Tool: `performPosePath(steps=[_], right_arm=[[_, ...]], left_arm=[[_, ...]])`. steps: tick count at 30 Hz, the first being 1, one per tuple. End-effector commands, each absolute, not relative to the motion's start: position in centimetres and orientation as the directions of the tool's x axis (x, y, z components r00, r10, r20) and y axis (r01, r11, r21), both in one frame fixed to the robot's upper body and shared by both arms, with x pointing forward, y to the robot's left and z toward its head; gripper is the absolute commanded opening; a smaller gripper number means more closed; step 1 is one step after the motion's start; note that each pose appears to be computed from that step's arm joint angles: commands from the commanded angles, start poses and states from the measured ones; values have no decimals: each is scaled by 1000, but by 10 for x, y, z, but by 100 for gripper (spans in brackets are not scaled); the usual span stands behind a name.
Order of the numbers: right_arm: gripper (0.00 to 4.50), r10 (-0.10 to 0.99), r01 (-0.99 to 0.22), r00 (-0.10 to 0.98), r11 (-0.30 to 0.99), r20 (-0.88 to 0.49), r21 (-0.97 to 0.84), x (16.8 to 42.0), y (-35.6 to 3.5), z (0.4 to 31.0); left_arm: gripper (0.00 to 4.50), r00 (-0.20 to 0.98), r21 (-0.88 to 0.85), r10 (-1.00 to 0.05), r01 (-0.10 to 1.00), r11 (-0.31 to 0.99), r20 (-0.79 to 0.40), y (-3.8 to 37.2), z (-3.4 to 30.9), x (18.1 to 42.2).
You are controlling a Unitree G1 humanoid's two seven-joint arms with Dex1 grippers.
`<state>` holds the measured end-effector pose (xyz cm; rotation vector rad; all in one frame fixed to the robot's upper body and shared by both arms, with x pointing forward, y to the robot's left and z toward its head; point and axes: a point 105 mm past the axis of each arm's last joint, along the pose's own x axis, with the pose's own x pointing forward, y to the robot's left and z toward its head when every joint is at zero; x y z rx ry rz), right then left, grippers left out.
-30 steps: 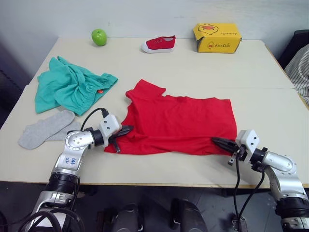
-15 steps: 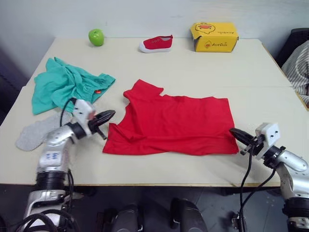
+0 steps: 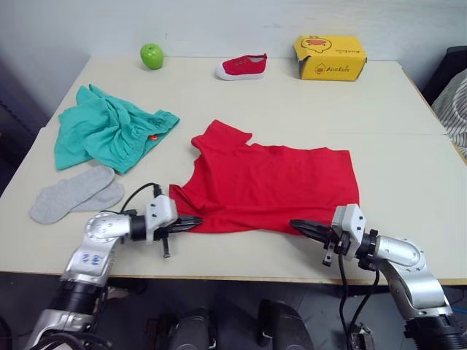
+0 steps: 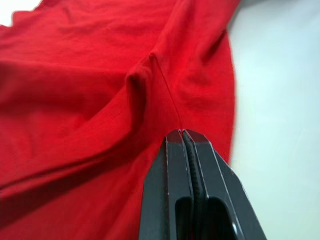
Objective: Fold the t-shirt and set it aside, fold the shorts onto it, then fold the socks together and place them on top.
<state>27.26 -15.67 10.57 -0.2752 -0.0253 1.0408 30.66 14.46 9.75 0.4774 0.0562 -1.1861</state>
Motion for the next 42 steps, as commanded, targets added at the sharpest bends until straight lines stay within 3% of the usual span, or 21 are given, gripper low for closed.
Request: performPosePath(steps=[1, 8, 11, 15, 21, 25, 30, 36, 42], right_arm=[[0, 852, -838, 515, 476, -96, -267, 275, -155, 109], [0, 842, -824, 532, 491, -86, -282, 278, -154, 109], [0, 849, -818, 526, 489, -52, -302, 284, -127, 115], [0, 819, -780, 574, 536, -26, -322, 289, -102, 110], [0, 757, -720, 653, 613, -18, -326, 286, -102, 97], [0, 679, -651, 733, 684, -39, -328, 285, -130, 87], [0, 541, -538, 834, 755, -108, -375, 280, -202, 83], [0, 407, -442, 897, 804, -174, -396, 278, -261, 82], [0, 328, -359, 933, 852, -146, -382, 295, -300, 101]], left_arm=[[5, 437, 391, -856, 865, 314, -277, 138, 101, 326], [5, 552, 421, -811, 794, 439, -196, 141, 116, 355], [5, 663, 375, -740, 719, 585, -114, 153, 127, 367], [5, 626, 348, -772, 752, 560, -110, 152, 131, 339], [5, 670, 293, -738, 723, 626, -78, 153, 135, 302], [5, 750, 326, -632, 657, 680, -195, 166, 104, 294], [5, 860, 283, -431, 500, 819, -272, 201, 77, 303], [5, 840, 280, -428, 522, 806, -334, 207, 64, 299], [5, 801, 326, -535, 599, 732, -270, 215, 89, 304]])
